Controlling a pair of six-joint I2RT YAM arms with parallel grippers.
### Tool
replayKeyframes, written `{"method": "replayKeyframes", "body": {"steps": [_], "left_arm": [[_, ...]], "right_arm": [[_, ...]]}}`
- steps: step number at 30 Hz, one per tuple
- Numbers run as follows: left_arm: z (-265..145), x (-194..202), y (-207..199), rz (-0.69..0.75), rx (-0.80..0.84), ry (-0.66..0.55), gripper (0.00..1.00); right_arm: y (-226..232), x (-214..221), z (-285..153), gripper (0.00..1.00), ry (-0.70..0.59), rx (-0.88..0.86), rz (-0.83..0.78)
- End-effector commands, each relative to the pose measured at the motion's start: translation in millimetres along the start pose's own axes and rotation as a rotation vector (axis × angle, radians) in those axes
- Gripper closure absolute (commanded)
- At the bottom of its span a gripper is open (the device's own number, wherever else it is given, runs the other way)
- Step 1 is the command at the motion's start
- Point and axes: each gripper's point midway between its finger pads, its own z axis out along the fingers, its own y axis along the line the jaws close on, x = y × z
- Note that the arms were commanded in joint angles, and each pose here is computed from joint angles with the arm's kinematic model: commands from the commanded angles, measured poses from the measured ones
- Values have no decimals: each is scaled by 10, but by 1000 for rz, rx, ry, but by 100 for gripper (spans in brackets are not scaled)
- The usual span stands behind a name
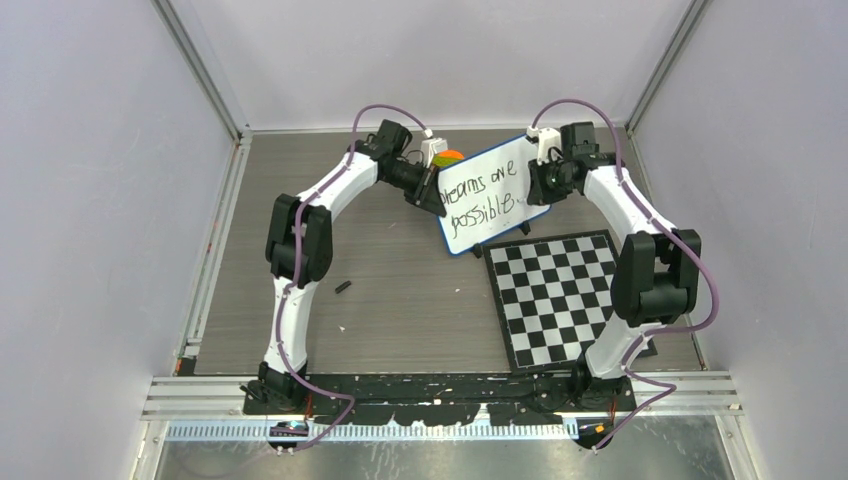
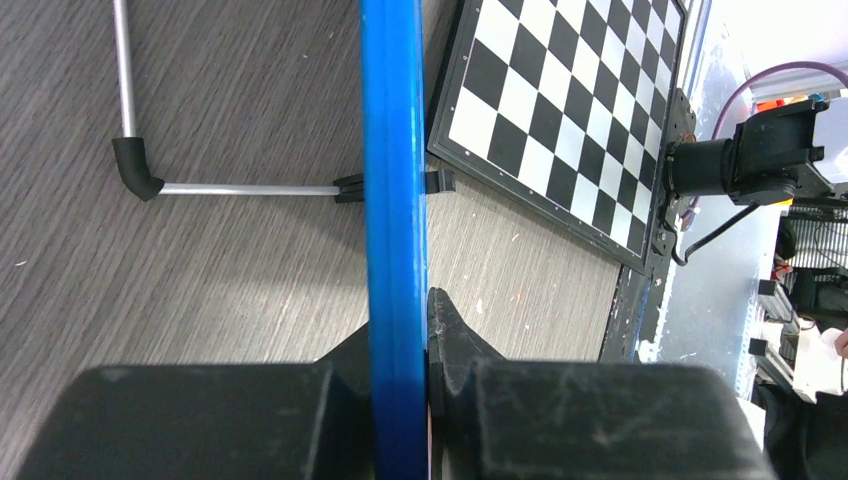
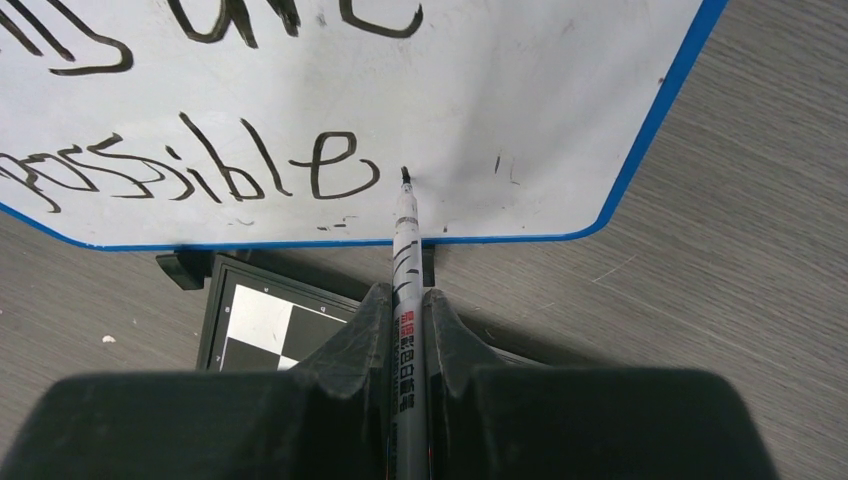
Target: Write a sentence on the whiteboard
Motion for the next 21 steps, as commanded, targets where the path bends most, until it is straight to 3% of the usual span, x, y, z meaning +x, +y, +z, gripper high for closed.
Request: {"method": "replayKeyframes", "body": {"steps": [1, 8, 10, 13, 15, 21], "left_arm": [[-25, -106, -45, 46, 3, -22, 94], [-23, -112, -36, 49, 1, -20, 97], [-28, -116, -42, 47, 1, -20, 88], [-64, -156, -76, 50, -6, -25, 65], [-114, -195, -120, 63, -17, -29, 55], [-537, -493, -285, 141, -102, -91, 40]], "right_arm": [[-87, -113, 84, 100, -39, 23, 1], [-86, -124, 41, 100, -41, 28, -1], [-42, -176, -39, 100, -51, 14, 0], [52, -261, -201, 100, -74, -16, -7], [141, -309, -335, 100, -91, -47, -14], [415, -379, -729, 100, -108, -145, -35]]}}
